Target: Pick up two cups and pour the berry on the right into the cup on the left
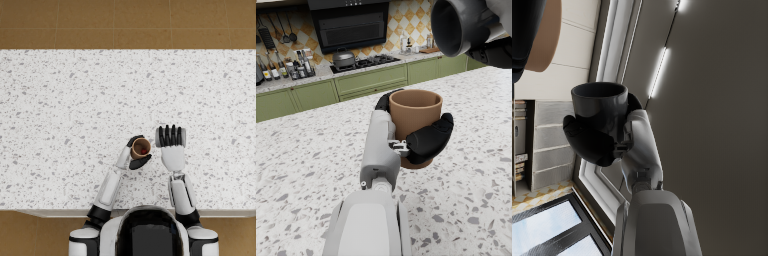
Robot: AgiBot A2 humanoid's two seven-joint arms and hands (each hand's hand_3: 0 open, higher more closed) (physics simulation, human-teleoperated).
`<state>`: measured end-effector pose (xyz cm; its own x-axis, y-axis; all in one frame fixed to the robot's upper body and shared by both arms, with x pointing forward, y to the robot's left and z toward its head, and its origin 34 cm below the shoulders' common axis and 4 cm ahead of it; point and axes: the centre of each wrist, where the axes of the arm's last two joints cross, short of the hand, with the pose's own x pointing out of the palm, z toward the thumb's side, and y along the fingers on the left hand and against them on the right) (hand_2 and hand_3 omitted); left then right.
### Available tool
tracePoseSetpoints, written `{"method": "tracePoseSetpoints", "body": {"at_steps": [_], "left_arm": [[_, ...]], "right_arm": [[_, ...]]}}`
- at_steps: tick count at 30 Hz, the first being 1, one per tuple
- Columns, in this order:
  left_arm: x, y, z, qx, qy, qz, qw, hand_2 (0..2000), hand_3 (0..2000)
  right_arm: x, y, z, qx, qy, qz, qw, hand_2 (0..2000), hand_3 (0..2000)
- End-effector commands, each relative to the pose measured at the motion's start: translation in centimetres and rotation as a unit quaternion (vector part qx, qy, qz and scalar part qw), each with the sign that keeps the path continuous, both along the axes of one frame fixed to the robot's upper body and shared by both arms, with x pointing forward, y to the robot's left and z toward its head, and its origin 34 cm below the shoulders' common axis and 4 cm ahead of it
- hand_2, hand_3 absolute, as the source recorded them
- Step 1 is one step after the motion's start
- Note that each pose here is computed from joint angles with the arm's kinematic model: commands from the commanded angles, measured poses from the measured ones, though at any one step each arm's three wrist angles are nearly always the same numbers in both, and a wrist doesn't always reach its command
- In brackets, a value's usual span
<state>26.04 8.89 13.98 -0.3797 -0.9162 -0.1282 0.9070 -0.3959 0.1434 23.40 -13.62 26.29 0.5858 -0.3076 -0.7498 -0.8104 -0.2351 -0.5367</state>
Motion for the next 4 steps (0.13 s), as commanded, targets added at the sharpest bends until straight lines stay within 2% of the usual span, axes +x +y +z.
{"method": "tracePoseSetpoints", "body": {"at_steps": [1, 4], "left_arm": [[0.0, 0.0, 0.0, 0.0, 0.0, 0.0, 1.0, 2000, 1280], [0.0, 0.0, 0.0, 0.0, 0.0, 0.0, 1.0, 2000, 1280]], "right_arm": [[0.0, 0.0, 0.0, 0.0, 0.0, 0.0, 1.0, 2000, 1280], [0.0, 0.0, 0.0, 0.0, 0.0, 0.0, 1.0, 2000, 1280]]}}
